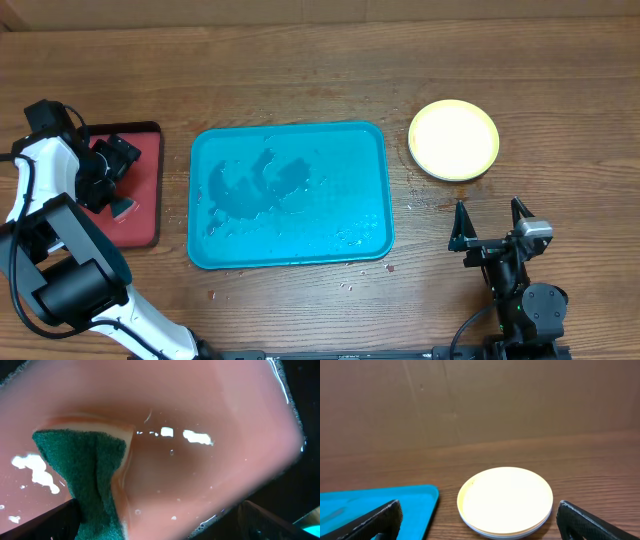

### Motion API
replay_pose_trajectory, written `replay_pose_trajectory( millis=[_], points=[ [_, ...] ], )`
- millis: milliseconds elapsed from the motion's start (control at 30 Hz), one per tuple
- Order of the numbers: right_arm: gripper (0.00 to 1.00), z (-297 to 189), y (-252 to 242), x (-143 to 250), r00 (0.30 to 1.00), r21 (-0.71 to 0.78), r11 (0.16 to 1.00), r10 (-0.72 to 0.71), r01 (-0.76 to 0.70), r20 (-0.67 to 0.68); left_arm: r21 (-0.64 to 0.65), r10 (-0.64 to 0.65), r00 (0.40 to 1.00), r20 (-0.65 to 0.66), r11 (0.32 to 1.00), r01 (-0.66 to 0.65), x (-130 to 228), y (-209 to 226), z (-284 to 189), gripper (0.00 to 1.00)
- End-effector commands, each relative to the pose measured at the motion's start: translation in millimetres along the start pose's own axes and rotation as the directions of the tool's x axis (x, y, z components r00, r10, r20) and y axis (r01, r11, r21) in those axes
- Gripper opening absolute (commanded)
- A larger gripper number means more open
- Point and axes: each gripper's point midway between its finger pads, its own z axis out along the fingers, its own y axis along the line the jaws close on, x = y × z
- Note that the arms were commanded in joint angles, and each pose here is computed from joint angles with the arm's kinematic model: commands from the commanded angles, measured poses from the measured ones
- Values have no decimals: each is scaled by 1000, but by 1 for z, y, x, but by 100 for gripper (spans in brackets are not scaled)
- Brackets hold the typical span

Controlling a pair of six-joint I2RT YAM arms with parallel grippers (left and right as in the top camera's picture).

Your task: Clean dirty plates on tray and stack at the side

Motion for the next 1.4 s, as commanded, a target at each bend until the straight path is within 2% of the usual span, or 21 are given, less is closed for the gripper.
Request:
replay_pose_trajectory(
  millis=[0, 967, 1200, 1367],
  points=[
    [100, 0, -4, 0, 1000, 21, 1000, -17, 17, 10, 5, 9, 1000, -13, 1000, -9, 4, -3, 3, 100],
    [100, 0, -4, 1, 1000, 21, 1000, -17, 16, 10, 5, 7, 1000, -8, 1000, -7, 3, -3, 2, 100],
    [100, 0, -4, 0, 1000, 21, 1000, -17, 16, 10, 9, 43, 998, 56, 999, -44, 10, -11, -49, 100],
    [100, 0, -4, 1, 1000, 21, 1000, -17, 16, 10, 50, 103, 968, 230, 992, -118, 4, -33, -107, 100]
  ],
)
